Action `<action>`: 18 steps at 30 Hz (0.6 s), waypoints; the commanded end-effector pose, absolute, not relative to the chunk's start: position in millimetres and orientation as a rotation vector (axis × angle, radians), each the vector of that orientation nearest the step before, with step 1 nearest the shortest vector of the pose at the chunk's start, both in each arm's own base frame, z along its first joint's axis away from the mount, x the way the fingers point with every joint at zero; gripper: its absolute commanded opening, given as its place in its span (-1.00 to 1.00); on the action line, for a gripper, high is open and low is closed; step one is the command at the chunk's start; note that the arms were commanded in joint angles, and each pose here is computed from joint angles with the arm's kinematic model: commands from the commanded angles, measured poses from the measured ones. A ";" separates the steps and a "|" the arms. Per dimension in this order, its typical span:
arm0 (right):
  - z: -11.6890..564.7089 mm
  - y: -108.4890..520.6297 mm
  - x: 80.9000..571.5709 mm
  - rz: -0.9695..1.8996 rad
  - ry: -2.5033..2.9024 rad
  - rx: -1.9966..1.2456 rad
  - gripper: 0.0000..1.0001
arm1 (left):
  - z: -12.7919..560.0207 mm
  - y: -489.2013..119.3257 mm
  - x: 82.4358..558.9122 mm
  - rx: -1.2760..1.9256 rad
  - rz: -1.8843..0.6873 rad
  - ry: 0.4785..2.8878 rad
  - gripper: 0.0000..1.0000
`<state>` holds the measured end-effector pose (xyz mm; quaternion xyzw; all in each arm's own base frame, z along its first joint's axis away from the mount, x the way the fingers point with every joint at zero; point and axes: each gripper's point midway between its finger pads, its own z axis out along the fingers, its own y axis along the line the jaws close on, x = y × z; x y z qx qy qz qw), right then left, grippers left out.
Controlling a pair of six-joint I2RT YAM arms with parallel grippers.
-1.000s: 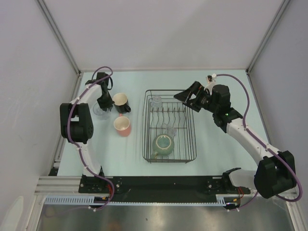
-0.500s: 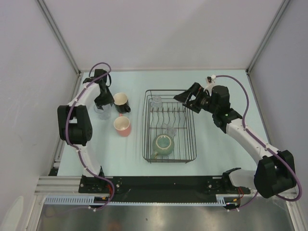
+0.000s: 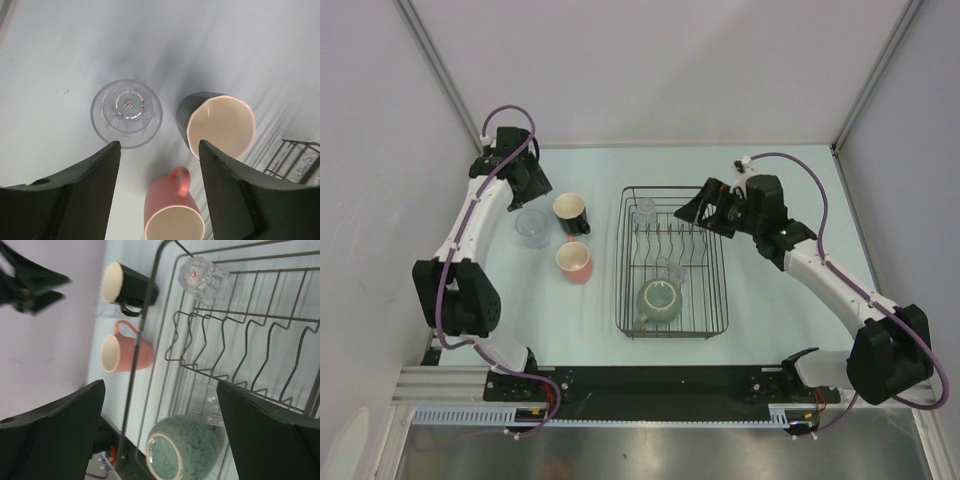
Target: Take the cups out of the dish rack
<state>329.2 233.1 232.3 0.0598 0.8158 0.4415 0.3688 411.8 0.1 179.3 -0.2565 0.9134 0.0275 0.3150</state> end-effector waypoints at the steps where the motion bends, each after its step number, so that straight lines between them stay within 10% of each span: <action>1: 223.9 248.4 319.2 0.844 2.206 -0.130 1.00 | 241.1 -10.8 403.2 -0.668 0.009 2.249 0.39; 18: 134.6 239.4 262.5 0.300 2.470 -0.374 0.88 | 271.8 -89.5 330.2 -0.446 -0.272 2.107 0.41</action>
